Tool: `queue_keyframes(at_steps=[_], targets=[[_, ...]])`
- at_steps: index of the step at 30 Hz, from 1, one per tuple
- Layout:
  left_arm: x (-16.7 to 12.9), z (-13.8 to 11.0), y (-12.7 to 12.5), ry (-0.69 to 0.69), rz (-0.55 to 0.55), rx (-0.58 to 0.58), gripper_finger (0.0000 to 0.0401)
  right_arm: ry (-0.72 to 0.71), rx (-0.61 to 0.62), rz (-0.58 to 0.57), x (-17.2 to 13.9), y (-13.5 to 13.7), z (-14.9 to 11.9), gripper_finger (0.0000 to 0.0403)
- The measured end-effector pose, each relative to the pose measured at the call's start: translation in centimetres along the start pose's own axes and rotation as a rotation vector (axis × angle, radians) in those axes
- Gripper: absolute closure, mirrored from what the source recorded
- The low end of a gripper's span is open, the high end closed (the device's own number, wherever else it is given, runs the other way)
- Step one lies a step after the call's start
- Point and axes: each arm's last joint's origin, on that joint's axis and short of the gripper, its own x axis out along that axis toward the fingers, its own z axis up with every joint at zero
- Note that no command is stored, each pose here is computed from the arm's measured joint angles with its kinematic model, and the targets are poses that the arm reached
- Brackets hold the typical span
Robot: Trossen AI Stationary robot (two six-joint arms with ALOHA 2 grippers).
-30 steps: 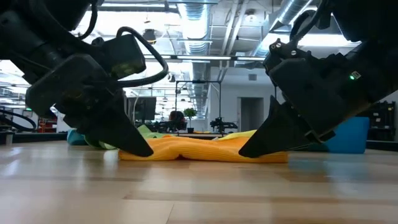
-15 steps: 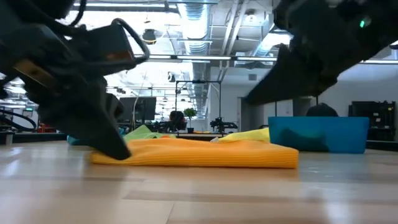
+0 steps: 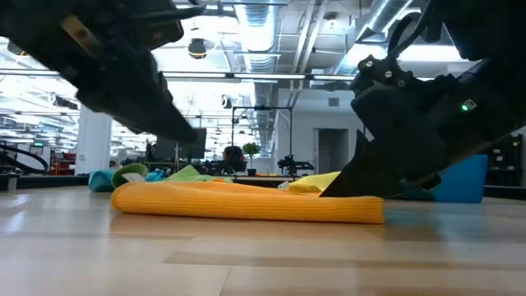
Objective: Fold microfiber towels
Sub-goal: Fold the orange microfiber cloth
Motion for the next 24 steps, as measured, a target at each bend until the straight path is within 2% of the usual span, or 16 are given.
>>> queue_keyframes(at_steps=[3,7,12,15,20,24], targets=[[0.5,-0.1,1.0,-0.020,0.095,-0.010,0.0401,-0.002,-0.005,0.007,-0.3,0.2,0.0,0.0306],[0.9,-1.1,3.2,-0.045,0.192,-0.098,0.0401,-0.002,-0.031,0.014,-0.5,0.2,0.0,0.0306],[1.1,-3.1,4.5,-0.052,0.133,-0.186,0.0401,0.000,-0.011,0.017,-0.5,0.3,0.0,0.0306],[1.0,-3.5,4.4,-0.077,0.096,-0.238,0.0401,-0.002,-0.009,0.019,-0.5,0.3,0.0,0.0306],[1.0,-3.2,3.5,-0.099,0.067,-0.213,0.0401,-0.004,-0.003,0.020,-0.4,0.2,0.2,0.0306],[1.6,-3.7,3.4,-0.064,0.063,-0.166,0.0401,-0.002,0.002,0.023,-0.2,0.1,0.3,0.0306]])
